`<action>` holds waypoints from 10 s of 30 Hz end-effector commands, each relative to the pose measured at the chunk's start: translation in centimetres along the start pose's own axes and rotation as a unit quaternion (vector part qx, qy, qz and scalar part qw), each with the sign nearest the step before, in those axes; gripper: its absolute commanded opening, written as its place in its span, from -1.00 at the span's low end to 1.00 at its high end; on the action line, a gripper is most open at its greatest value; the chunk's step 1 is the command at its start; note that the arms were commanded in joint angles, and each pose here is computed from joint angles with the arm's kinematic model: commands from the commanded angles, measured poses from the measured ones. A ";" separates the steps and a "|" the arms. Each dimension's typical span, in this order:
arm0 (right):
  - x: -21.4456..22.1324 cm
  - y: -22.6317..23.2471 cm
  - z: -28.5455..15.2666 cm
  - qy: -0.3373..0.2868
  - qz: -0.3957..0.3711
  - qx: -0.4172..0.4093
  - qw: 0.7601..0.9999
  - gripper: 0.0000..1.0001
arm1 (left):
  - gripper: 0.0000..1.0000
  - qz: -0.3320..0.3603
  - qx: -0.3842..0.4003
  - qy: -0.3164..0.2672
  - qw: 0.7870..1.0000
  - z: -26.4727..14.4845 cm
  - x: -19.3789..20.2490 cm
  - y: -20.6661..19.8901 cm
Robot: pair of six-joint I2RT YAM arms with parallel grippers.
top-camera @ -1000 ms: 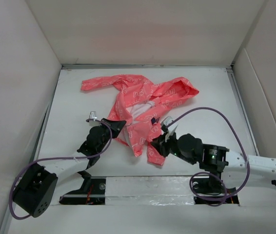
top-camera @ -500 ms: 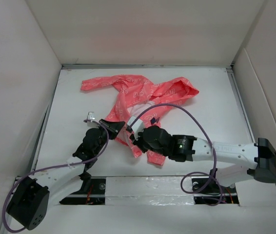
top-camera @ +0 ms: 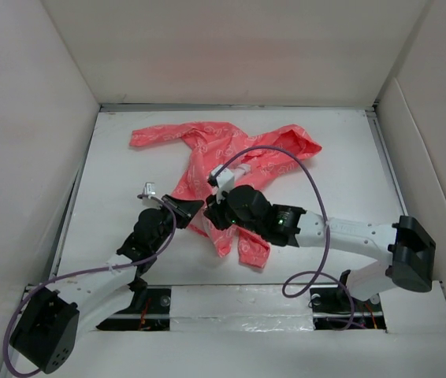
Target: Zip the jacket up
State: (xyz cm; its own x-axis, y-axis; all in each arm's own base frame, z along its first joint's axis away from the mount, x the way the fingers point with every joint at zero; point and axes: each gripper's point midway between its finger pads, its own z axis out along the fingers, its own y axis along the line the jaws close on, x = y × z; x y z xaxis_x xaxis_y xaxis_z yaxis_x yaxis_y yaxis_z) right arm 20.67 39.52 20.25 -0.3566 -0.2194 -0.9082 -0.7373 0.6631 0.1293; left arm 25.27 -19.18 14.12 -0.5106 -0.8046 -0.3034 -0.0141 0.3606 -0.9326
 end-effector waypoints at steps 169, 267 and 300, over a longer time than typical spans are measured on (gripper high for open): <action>-4.3 -3.5 -0.8 -0.092 0.086 0.085 0.988 -1.00 | -1.00 -0.009 0.065 0.040 0.997 -2.2 1.5 -1.8; -4.5 -1.2 -2.0 -0.082 -0.020 -0.122 0.989 -0.76 | -1.00 0.047 0.038 0.049 0.997 -4.1 1.6 -0.7; 2.3 -0.7 0.5 0.054 0.059 -0.153 0.985 -0.04 | -1.00 0.053 0.117 0.065 0.990 -5.0 2.3 -3.4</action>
State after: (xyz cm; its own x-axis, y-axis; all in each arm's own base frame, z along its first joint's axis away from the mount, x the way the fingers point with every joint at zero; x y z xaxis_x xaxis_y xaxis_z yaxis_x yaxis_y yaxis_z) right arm 19.83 37.84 15.78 -0.5330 -0.2856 -0.7965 -0.7969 0.4858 0.3590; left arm 20.21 -19.28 15.30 -0.6080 -0.7077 -0.3598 0.1446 0.3469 -0.9267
